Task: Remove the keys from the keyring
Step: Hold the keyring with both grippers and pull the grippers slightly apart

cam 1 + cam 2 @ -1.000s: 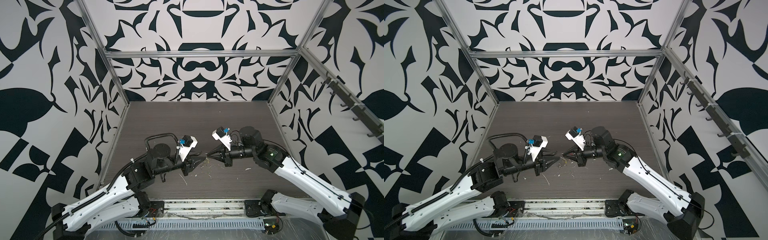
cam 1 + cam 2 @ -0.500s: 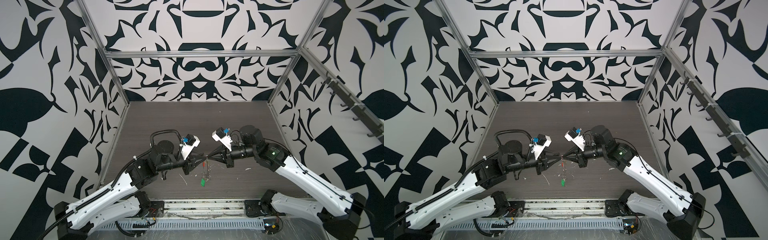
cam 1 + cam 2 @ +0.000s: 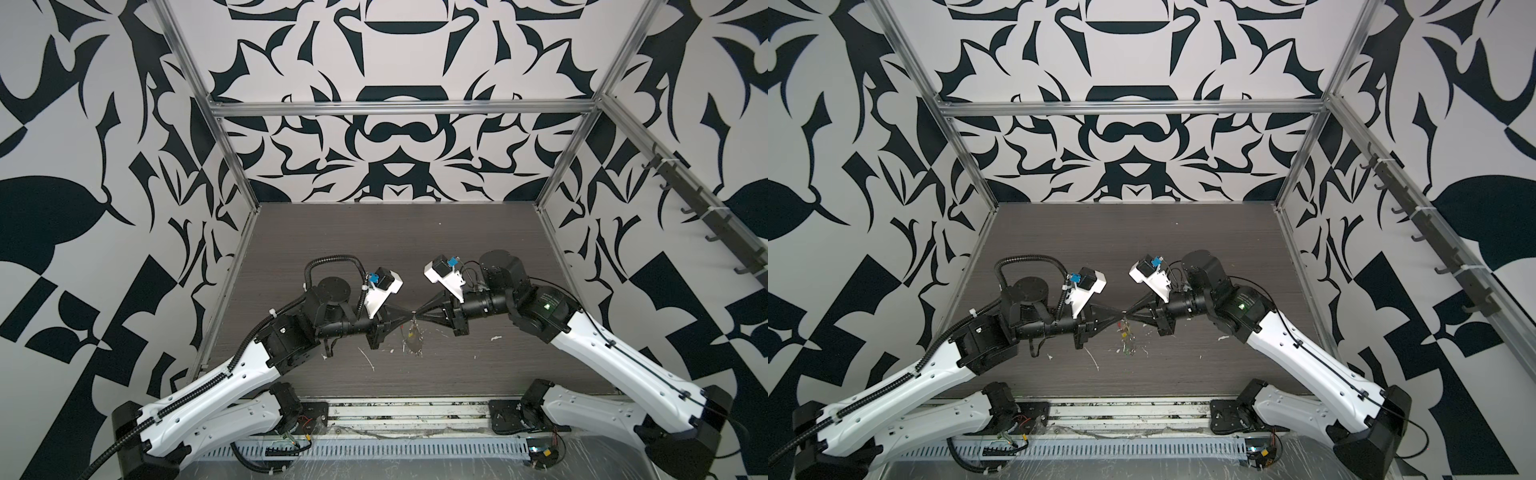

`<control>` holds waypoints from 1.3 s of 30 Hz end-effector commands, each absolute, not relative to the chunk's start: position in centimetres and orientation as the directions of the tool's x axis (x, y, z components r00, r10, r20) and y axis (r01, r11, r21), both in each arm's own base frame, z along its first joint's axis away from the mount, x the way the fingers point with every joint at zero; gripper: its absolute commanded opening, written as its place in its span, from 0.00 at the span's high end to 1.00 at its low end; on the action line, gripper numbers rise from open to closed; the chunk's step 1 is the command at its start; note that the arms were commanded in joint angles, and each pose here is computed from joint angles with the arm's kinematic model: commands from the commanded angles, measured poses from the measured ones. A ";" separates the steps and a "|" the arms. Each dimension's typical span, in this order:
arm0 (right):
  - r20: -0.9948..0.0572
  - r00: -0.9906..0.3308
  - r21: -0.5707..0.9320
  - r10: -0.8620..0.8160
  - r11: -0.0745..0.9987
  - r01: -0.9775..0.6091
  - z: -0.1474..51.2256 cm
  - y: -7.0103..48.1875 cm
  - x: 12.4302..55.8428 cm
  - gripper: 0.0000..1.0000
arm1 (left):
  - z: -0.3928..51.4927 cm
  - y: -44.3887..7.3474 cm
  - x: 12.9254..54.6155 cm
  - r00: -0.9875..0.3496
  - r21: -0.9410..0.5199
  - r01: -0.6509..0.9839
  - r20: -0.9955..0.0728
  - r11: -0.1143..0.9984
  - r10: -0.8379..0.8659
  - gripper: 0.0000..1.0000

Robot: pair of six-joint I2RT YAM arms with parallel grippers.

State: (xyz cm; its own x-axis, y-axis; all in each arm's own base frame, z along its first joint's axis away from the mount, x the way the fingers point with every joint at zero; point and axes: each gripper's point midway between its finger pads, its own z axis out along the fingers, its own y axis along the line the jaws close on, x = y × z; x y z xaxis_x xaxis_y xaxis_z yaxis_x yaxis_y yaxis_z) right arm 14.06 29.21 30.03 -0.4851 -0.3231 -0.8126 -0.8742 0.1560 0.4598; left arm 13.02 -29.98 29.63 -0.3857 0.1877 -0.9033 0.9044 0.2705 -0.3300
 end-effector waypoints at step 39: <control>-0.901 -0.349 0.401 0.257 0.189 -0.896 38.3 28.8 18.3 0.60 | 37.1 -27.1 17.0 -0.261 -0.397 0.843 -0.892 0.362 -0.370 1.00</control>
State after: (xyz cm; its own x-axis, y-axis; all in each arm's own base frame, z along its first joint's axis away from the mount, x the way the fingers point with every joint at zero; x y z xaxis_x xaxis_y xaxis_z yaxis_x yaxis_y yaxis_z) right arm 19.12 28.89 35.96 -0.3958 0.2107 -0.8938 -0.8649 0.2418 0.4399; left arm 17.28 -27.76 35.40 -0.2881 -0.3092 -0.9063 0.8358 0.3807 -0.3956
